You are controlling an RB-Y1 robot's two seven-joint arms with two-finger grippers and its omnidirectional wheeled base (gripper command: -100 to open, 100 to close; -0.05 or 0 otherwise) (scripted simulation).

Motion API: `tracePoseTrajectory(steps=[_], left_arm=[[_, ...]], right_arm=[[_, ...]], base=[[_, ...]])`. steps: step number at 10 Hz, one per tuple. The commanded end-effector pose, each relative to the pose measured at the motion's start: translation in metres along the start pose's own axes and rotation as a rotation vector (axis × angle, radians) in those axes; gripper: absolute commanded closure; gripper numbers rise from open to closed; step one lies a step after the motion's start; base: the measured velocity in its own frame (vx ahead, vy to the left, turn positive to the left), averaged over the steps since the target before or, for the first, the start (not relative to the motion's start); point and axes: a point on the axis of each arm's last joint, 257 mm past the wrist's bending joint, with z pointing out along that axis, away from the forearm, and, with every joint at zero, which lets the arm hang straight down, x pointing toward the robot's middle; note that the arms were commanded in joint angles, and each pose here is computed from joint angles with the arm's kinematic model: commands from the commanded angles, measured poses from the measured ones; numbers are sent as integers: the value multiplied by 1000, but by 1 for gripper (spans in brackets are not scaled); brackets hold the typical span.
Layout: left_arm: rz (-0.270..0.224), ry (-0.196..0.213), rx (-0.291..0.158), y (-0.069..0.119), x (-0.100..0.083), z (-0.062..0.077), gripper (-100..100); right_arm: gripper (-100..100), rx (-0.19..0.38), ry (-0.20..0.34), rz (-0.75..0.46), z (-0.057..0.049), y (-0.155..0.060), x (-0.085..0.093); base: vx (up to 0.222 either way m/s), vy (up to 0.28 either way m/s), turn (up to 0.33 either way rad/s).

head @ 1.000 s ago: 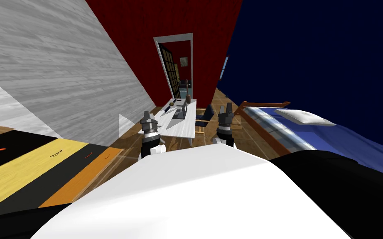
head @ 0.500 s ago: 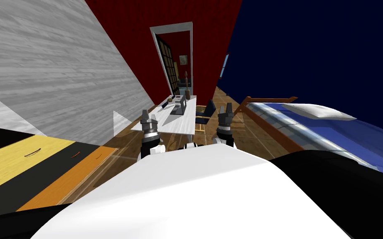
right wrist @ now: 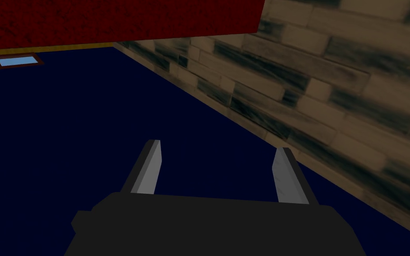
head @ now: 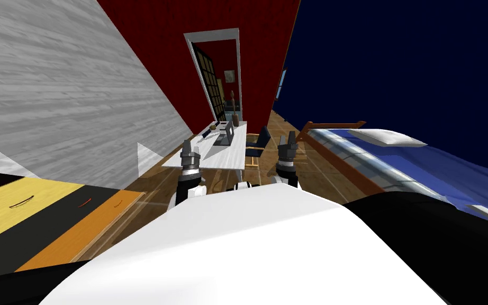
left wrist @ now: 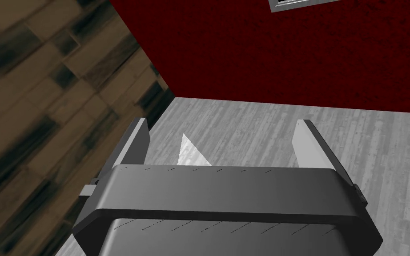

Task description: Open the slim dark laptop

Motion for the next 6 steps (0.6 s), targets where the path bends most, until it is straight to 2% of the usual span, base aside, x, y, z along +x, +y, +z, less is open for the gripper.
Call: tracePoseTrajectory(steps=[1,3,5,6], left_arm=[[41,33,-14,10,-5,5,-100],[71,47,-29,19,-12,10,-100],[116,54,-59,36,-27,18,-100],[133,54,-72,42,-33,21,-100]], right_arm=[[0,0,0,0,0,0,0],[0,0,0,0,0,0,0],[0,0,0,0,0,0,0],[0,0,0,0,0,0,0]], base=[[-51,-78,-128],[-75,-77,-134],[-85,-134,-254],[-54,-131,-130]])
